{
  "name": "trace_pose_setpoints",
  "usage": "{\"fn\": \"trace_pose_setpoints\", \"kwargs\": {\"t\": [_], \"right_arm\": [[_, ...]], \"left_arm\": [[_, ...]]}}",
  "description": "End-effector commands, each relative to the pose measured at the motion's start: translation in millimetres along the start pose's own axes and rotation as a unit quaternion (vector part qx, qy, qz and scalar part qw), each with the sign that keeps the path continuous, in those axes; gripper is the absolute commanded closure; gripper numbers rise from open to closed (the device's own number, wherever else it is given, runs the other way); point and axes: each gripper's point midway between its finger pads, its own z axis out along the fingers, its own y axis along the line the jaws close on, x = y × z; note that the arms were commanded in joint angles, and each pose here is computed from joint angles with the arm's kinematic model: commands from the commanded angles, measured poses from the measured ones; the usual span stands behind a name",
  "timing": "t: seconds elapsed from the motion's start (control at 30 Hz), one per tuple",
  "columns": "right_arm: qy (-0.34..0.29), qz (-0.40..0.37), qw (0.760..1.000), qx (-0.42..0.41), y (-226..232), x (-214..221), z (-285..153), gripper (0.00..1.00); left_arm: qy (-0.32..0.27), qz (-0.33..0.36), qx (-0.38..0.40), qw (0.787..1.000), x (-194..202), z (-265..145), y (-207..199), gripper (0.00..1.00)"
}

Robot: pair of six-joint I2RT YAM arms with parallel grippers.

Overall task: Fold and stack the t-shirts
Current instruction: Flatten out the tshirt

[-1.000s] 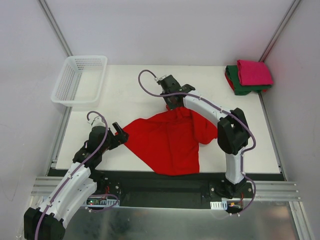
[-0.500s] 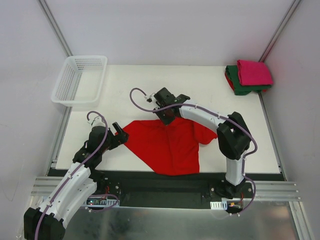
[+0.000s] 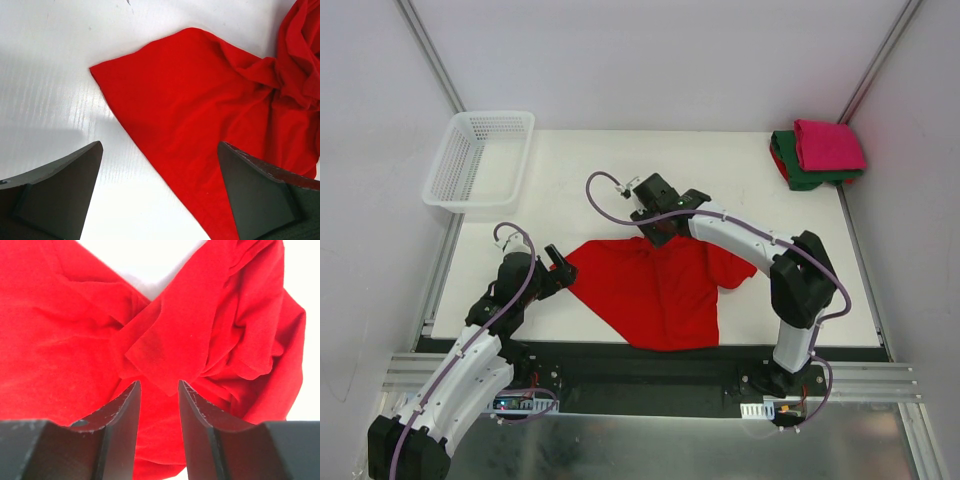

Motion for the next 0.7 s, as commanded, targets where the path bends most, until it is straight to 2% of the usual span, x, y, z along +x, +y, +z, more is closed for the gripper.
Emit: {"fn": "trace_pose_setpoints", "kwargs": {"t": [0.0, 0.3, 0.5, 0.67], "right_arm": [[-0.026, 0.015, 0.999, 0.028, -9, -19, 0, 0.6], [-0.026, 0.022, 0.999, 0.02, -2, -31, 21, 0.6], [-0.029, 0.024, 0.999, 0.014, 2, -38, 27, 0.52], [-0.034, 0.024, 0.999, 0.005, 6, -43, 25, 0.5]], "left_arm": [[0.002, 0.008, 0.0, 1.0, 3, 1, 3, 0.01], [0.001, 0.01, -0.003, 1.0, 3, 1, 4, 0.01], [0.001, 0.013, -0.006, 1.0, 3, 1, 5, 0.01], [0.001, 0.013, -0.008, 1.0, 3, 2, 6, 0.01]]}}
